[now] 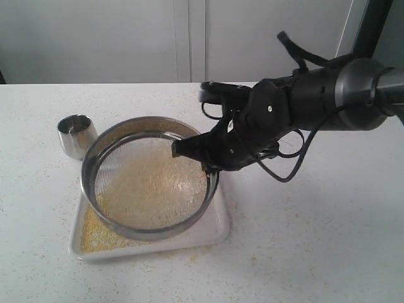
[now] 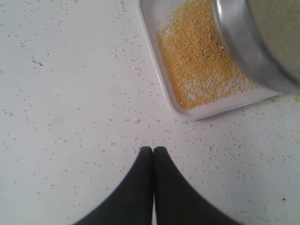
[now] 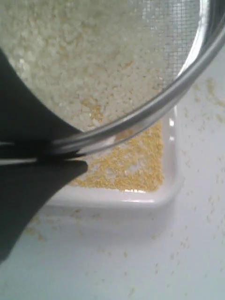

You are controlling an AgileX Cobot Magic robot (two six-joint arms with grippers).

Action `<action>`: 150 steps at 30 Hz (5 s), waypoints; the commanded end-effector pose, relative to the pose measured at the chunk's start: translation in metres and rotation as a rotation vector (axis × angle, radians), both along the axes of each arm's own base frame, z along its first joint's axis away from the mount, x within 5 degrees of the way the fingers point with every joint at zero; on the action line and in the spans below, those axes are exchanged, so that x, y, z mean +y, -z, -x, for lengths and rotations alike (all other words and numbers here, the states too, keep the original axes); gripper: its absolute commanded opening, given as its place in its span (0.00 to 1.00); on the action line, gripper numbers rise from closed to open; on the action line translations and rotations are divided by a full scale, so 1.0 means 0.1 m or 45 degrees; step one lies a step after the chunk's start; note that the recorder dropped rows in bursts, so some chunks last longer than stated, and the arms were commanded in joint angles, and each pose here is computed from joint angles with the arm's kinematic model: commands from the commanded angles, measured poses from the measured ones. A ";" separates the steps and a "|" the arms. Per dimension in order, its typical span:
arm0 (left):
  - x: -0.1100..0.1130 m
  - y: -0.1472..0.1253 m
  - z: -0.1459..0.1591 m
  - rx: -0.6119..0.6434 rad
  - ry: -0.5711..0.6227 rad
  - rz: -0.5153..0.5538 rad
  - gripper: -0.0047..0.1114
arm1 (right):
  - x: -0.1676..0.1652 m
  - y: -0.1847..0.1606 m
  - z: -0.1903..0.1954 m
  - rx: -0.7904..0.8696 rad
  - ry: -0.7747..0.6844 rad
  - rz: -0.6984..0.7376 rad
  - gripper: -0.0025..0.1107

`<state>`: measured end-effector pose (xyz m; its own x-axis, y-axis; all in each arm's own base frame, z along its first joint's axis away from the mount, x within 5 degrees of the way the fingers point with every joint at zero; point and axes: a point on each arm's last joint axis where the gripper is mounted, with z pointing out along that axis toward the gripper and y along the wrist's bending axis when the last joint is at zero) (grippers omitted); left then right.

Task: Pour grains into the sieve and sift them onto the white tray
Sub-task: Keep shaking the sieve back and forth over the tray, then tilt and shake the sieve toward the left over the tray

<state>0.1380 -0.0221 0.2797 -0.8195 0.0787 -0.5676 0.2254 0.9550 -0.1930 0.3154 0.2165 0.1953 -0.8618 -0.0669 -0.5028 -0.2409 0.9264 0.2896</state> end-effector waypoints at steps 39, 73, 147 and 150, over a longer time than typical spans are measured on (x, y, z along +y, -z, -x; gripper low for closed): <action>-0.01 0.01 0.02 0.012 0.000 0.016 0.04 | 0.23 -0.06 0.09 0.133 0.184 -0.017 0.02; -0.01 0.01 0.02 0.012 0.000 0.016 0.04 | 0.22 0.01 0.06 0.205 0.118 0.050 0.02; -0.01 0.01 0.02 0.012 0.000 0.016 0.04 | 0.29 -0.04 0.09 0.145 0.260 0.021 0.02; -0.01 0.01 0.02 0.012 0.000 0.016 0.04 | 0.35 -0.04 0.09 0.047 0.142 0.079 0.02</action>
<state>0.1380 -0.0221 0.2797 -0.8195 0.0787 -0.5676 0.2254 0.9550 -0.1930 0.3067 0.2421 0.1898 -0.9181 0.0761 -0.3890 -0.0218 0.9702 0.2415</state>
